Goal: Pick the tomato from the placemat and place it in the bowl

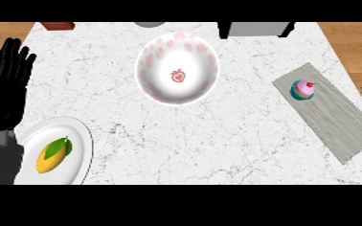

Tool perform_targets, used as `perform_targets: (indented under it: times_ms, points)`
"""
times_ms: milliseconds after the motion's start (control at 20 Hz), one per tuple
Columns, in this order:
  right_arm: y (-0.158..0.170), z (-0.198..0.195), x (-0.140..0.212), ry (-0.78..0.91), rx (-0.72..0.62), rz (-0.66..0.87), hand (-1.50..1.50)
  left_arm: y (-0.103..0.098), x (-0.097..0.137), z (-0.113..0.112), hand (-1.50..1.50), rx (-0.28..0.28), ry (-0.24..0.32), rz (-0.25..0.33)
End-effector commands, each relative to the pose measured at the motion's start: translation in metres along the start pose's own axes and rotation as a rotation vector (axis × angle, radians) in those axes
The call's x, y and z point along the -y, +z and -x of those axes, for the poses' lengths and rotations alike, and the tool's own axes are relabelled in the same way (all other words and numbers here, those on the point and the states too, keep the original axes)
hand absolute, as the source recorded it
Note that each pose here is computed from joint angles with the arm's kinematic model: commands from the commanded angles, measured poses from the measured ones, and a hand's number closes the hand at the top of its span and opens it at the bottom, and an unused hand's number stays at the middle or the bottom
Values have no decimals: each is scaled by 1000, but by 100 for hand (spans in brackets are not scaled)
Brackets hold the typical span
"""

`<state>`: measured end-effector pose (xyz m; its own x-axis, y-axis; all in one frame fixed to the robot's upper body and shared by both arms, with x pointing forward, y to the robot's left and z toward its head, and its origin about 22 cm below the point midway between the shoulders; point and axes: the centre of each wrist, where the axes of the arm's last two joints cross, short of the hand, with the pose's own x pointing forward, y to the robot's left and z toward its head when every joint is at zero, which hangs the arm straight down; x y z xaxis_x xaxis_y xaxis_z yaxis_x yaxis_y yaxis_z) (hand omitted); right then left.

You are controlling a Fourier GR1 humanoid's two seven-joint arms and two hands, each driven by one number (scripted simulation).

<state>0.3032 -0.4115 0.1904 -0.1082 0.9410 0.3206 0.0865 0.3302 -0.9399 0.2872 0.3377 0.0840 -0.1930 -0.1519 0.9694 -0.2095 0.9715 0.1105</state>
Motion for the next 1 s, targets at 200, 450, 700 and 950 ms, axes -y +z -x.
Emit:
perform_targets:
  times_ms: [200,450,700,950]
  points:
    - [2,-96,36,-235,157,10,150,-11,-3,-7,0,4,7,14]
    - [-12,-152,30,-312,118,-28,150,-8,-1,9,0,-1,18,34]
    - [-40,-201,9,-296,124,-92,150,-10,13,1,0,20,23,43]
    - [-71,-256,-16,-256,124,-158,150,-7,15,5,0,16,3,55]
